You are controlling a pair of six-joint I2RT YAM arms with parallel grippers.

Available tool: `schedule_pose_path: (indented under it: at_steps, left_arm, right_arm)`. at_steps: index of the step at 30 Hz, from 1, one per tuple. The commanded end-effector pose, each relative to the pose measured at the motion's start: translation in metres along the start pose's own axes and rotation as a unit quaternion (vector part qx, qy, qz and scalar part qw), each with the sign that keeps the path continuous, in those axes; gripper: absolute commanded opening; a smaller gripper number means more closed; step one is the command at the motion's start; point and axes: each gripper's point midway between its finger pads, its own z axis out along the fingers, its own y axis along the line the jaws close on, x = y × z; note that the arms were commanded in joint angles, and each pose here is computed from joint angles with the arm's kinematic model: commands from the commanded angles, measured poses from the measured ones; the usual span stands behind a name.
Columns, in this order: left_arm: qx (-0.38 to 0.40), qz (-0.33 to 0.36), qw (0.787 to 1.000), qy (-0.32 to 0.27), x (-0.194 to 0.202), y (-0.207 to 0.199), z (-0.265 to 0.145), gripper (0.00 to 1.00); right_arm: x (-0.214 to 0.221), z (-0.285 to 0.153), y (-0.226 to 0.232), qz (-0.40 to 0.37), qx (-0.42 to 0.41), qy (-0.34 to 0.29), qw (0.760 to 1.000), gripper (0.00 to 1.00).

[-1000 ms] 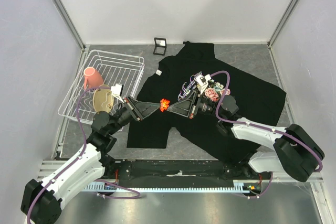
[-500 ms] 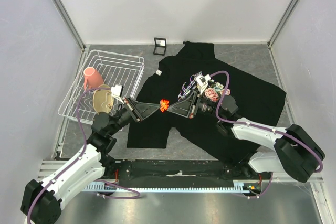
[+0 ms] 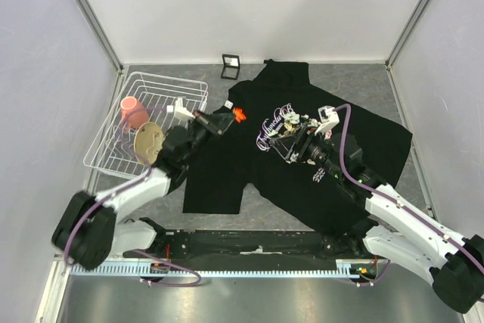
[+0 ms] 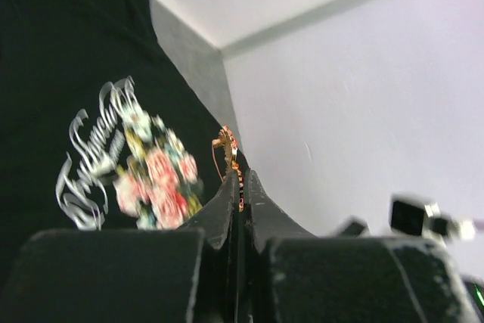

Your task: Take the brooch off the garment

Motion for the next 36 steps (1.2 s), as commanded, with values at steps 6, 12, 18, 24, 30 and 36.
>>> schedule_pose_path:
  at_steps: [6,12,18,24,30,36]
  left_arm:
    - [-0.041,0.075,0.974,-0.211,-0.105,0.019,0.132,0.02]
    - [-0.079,0.072,0.969,-0.222,-0.138,0.076,0.209,0.02]
    - [-0.126,0.060,0.960,-0.242,-0.163,0.122,0.248,0.02]
    - [-0.184,0.046,0.951,-0.243,-0.163,0.172,0.265,0.02]
    - [-0.210,0.036,0.943,-0.254,-0.167,0.199,0.276,0.02]
    - [-0.260,0.000,0.930,-0.261,-0.164,0.227,0.279,0.02]
  right_arm:
    - [0.014,-0.008,-0.026,-0.067,0.051,0.043,0.996,0.79]
    - [-0.009,-0.006,-0.031,-0.120,0.060,0.025,0.991,0.80]
    - [-0.051,-0.007,-0.042,-0.156,0.084,-0.012,0.984,0.80]
    - [-0.047,-0.005,-0.049,-0.169,0.104,-0.001,0.980,0.80]
    - [-0.052,-0.007,-0.058,-0.185,0.135,0.000,0.973,0.81]
    - [-0.045,-0.004,-0.060,-0.185,0.135,0.011,0.973,0.81]
